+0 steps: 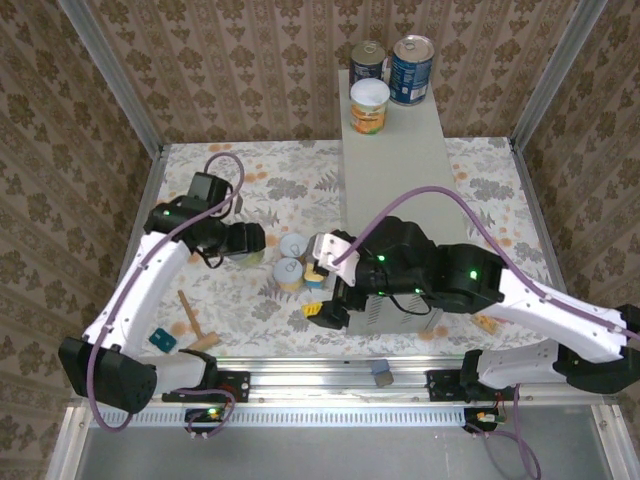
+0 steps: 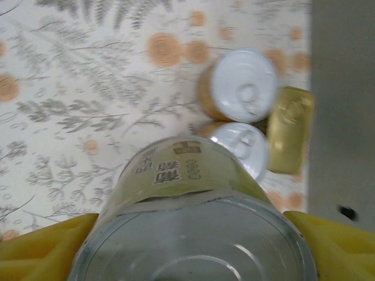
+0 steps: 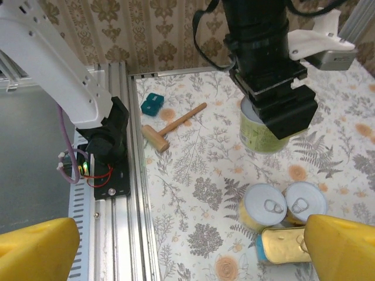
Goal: Place and organize the canned foods onto the counter
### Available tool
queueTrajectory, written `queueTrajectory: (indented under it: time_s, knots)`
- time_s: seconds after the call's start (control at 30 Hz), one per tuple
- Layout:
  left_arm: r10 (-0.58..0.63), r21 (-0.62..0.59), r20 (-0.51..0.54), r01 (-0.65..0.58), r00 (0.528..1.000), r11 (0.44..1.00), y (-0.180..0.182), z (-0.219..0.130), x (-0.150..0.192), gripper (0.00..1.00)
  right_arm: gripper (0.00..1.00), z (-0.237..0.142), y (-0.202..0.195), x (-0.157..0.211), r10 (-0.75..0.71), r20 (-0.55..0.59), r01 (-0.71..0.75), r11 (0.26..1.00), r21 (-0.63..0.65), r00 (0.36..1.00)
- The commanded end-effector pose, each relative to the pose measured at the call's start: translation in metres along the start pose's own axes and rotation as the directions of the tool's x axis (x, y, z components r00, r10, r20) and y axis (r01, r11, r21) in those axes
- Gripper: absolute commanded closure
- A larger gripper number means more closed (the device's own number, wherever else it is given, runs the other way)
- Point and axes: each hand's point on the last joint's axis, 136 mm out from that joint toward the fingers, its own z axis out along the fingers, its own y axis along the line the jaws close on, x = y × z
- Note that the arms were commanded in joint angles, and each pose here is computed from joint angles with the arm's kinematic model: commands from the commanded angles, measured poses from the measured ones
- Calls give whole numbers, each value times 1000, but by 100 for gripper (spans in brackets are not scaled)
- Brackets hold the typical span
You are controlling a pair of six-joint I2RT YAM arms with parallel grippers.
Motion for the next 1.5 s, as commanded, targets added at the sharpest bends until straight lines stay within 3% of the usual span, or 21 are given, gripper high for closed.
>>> queueTrajectory:
  time_s: [0.0,0.23,0.6,0.87,1.47]
  knots:
    - [142,192,20,-143,990,971,-41,-47,7,46,0,-14,-3,-11,-70,81,67,997,37,994]
    - [271,399,129,-300,954,866,-97,-113,10,46,0,-24,-8,-4,-80,109,70,994,88,991]
    - [436,538,219,-481,873,693,-162,-169,39,48,0,-28,-16,-10,-101,113,79,979,186,988]
    - [478,555,248,-528,843,643,-178,-184,51,48,0,-24,-26,-26,-92,134,56,967,250,987]
    - [490,583,269,-545,829,602,-189,-188,59,48,1,11,-27,-47,-85,170,38,965,261,982]
